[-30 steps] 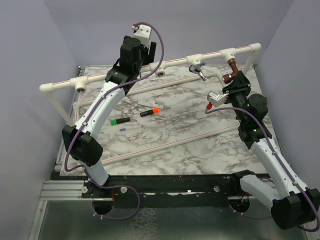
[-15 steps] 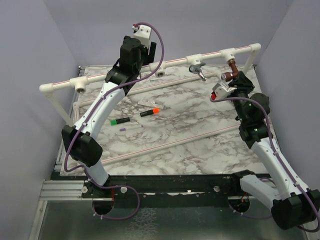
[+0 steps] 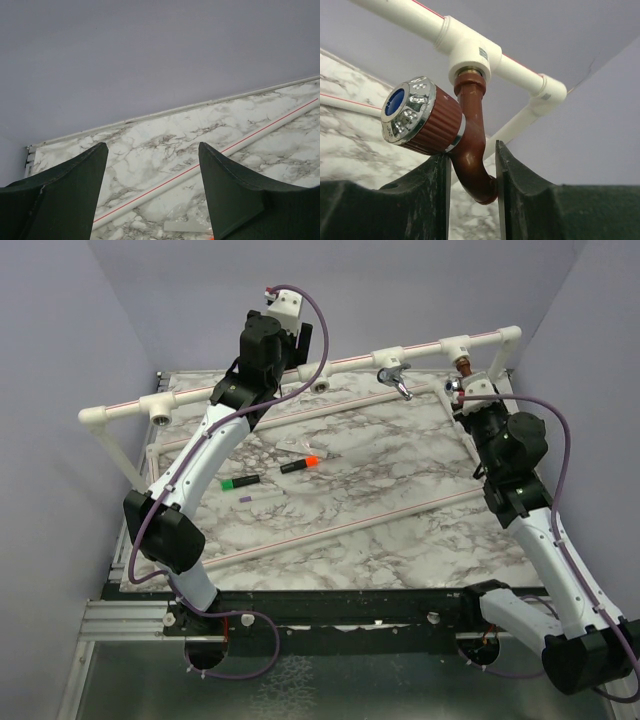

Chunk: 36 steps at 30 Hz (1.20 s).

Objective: Install the water faucets

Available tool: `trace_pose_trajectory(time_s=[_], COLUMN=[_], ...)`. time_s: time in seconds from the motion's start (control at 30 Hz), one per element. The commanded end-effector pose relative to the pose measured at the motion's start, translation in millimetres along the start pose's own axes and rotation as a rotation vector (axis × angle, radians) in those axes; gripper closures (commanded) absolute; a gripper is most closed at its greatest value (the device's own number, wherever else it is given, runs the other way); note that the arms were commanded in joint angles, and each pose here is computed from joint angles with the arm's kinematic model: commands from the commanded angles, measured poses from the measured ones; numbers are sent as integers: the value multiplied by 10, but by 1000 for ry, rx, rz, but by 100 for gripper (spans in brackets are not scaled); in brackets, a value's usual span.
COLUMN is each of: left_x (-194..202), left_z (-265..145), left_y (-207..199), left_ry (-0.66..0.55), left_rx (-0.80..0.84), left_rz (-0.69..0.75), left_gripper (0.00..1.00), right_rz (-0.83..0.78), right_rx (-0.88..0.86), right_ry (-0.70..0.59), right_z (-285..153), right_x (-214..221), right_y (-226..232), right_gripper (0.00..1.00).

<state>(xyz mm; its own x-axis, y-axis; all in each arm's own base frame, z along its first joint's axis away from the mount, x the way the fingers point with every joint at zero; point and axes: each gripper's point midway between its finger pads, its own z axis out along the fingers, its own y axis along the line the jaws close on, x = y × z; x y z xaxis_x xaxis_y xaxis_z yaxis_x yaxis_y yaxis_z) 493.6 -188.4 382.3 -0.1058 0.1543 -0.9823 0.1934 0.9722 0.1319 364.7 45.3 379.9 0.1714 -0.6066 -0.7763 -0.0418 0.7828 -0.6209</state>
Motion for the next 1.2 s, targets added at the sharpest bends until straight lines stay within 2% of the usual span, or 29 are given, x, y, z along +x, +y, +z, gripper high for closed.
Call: trace_pose_trajectory(time_s=[0.0, 0.7, 1.17], left_x=[776, 782, 773], left_z=[11, -11, -23], left_y=[-356, -390, -408], left_ry=[221, 222, 219], left_rx=[88, 96, 98], left_rz=[55, 60, 67], left_gripper=[25, 25, 25], right_rz=[592, 1454, 1974], right_rx=[190, 212, 242], right_ry=[-269, -365, -259], right_z=[-47, -125, -87], right_x=[-791, -874, -601], right_y=[-501, -467, -221], right_gripper=[99, 99, 99])
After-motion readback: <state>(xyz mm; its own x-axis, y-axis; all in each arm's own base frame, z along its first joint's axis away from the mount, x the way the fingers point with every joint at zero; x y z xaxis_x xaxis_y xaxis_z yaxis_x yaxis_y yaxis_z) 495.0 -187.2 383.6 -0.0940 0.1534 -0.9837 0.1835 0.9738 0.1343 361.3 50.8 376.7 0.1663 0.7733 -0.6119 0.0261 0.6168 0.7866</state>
